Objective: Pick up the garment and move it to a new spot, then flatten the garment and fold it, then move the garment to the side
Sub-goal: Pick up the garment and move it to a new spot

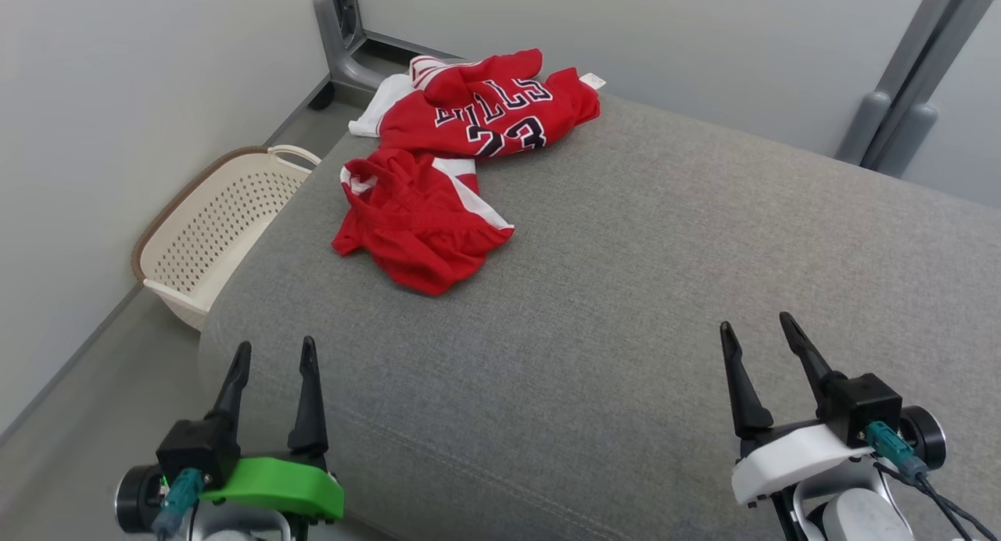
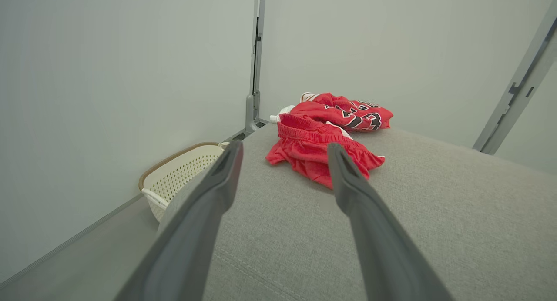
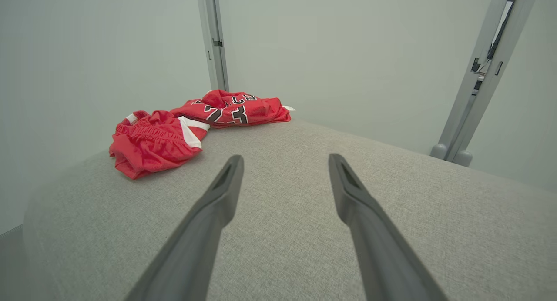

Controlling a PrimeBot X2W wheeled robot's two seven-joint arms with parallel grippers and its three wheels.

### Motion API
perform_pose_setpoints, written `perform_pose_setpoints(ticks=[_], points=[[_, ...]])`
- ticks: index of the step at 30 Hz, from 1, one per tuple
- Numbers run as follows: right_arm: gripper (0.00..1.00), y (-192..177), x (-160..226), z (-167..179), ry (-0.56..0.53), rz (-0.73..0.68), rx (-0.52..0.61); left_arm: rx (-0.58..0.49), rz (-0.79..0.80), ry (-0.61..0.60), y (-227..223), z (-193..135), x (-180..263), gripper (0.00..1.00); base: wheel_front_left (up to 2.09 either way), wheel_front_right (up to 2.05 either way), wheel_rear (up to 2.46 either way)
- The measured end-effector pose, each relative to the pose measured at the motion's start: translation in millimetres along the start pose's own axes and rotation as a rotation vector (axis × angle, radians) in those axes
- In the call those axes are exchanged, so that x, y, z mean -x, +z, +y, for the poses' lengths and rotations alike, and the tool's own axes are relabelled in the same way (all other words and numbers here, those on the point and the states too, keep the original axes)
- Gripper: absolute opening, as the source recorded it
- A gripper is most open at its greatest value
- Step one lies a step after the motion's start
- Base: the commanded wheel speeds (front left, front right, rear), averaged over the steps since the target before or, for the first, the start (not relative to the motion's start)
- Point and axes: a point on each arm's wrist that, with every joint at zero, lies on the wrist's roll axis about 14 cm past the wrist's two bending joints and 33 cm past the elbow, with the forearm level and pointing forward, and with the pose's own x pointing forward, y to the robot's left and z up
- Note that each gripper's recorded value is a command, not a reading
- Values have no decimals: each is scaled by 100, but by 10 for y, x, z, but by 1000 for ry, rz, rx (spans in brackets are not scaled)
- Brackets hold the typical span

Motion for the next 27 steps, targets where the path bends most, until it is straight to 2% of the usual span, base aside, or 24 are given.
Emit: perform_pose_setpoints(ticks=[3, 7, 16, 18, 22, 27], points=[[100, -16, 25, -77, -21, 4, 6, -4, -10, -44, 106, -67, -147, 100, 0, 0, 0], [100, -61, 69, -178, -49, 14, 12, 61, -24, -115, 367, -195, -445, 100, 0, 0, 0], [100, -152, 172, -444, -120, 35, 30, -133, 48, -266, 891, -325, -1199, 100, 0, 0, 0], [100, -170, 196, -515, -139, 40, 35, -150, 90, -291, 873, -391, -1324, 100, 0, 0, 0], [100, -239, 286, -674, -185, 59, 41, -108, 233, -361, 618, -646, -1484, 100, 0, 0, 0], [100, -290, 327, -848, -228, 75, 53, -180, 393, -413, 266, -756, -1633, 100, 0, 0, 0]])
